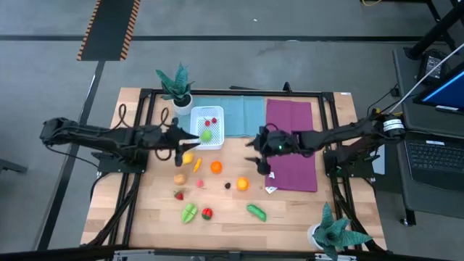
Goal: Pick and placing Produce into tupperware
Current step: Put the pink peach into the white basket
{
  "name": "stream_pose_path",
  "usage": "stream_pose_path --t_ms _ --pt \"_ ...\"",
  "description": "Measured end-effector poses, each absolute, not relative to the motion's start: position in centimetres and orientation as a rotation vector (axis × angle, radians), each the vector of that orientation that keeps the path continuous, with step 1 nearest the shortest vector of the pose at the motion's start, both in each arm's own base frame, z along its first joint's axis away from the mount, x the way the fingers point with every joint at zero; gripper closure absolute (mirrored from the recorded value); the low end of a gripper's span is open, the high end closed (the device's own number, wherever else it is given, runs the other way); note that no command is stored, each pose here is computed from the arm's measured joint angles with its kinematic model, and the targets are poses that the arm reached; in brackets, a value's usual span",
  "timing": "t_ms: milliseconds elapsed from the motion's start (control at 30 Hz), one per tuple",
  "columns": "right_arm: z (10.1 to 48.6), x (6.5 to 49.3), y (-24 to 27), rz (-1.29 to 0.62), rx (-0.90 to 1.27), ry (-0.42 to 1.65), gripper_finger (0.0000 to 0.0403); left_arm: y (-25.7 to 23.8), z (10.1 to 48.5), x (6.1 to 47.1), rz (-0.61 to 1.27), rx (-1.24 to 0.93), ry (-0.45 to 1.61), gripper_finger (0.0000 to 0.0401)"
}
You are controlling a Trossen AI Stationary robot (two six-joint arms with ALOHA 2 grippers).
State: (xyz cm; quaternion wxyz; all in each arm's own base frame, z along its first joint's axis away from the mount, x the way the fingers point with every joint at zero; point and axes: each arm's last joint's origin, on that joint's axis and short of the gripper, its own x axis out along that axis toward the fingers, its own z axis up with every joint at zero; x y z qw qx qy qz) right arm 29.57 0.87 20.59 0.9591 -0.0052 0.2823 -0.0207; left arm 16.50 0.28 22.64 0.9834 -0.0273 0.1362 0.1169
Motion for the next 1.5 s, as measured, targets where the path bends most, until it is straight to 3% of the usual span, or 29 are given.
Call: stream_pose_path --t_ms 567,1000,1500 --pt "19.5 28.3 5.5 0.009 0.202 0.719 0.0136 -5.0 21.6 14.9 0.153 0.024 0.159 0.0309" --pt "18.7 28.5 8.5 0.121 0.148 0.711 0.0136 -7.1 20.6 15.1 0.157 0.010 0.183 0.0329" --pt "17.2 29.4 8.7 0.091 0.137 0.715 0.0136 -7.5 20.2 15.4 0.147 -0.023 0.199 0.0354"
